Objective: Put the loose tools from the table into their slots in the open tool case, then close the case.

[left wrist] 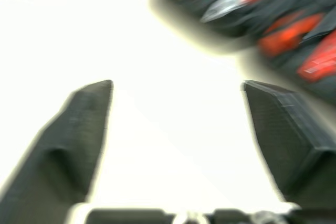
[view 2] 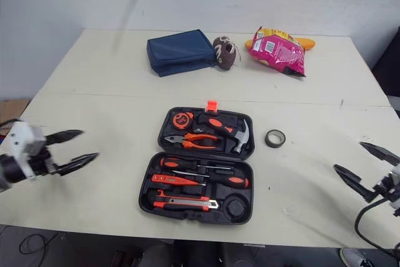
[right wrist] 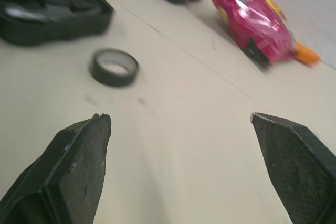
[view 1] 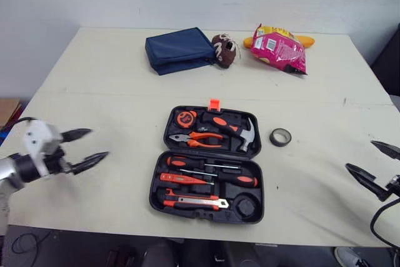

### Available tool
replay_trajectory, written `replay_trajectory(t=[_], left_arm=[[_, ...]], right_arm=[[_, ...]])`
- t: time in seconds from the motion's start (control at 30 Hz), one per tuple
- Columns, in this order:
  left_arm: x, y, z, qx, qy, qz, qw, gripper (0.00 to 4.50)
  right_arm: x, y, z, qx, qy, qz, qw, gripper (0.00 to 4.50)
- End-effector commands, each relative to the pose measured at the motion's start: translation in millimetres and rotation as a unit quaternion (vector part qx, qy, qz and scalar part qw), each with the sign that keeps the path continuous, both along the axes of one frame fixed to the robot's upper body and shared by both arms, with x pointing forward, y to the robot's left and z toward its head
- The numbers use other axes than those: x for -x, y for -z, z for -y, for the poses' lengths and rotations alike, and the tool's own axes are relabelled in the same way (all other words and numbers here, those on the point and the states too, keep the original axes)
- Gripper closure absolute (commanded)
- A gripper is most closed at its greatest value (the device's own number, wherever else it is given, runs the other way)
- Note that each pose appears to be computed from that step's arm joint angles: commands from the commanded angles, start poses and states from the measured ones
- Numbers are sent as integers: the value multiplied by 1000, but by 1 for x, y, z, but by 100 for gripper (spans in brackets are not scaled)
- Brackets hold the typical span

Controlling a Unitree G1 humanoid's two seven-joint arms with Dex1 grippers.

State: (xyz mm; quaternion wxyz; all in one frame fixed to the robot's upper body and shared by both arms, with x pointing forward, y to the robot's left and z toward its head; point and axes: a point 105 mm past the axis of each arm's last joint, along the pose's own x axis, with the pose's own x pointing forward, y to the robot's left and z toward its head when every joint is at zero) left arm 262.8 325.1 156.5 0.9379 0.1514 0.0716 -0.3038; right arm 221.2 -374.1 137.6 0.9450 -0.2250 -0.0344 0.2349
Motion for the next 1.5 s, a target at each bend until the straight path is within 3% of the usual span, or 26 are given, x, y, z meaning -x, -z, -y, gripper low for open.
replay_trajectory(t=[0.03, 0.3, 0.5, 0.6, 0.73, 0.77, 0.83, 0.9, 1.13, 1.5], left_arm=[[17, 6, -46, -25, -69, 2, 997, 5], [26, 3, -75, 11, -152, 45, 987, 5], [21, -9, -46, 3, -97, 59, 994, 5], [10, -21, -5, 9, -24, 72, 997, 5], [2, -35, 40, 16, 53, 77, 995, 5], [1, -39, 54, 19, 76, 76, 994, 5], [0, -48, 75, 30, 113, 74, 990, 5], [1, -53, 93, 34, 155, 64, 985, 5], [16, -56, 156, 34, 301, 31, 953, 5], [34, -51, 201, 39, 397, 18, 917, 5]], right_arm=[[15, -4, 37, 6, 76, 7, 997, 0], [25, 5, 60, -9, 129, -6, 992, 0], [-7, -4, 41, 5, 95, 8, 995, 0], [-34, -24, -3, -11, -11, 26, 1000, 0], [-63, -26, -29, 77, -29, -39, 996, 0], [-63, -23, -49, 123, -86, -69, 986, 0], [-65, -31, -77, 128, -155, -87, 976, 0], [-78, -30, -79, 175, -117, -140, 967, 0], [-80, -37, -129, 193, -205, -262, 923, 0], [-109, -18, -145, 254, -184, -314, 896, 0]])
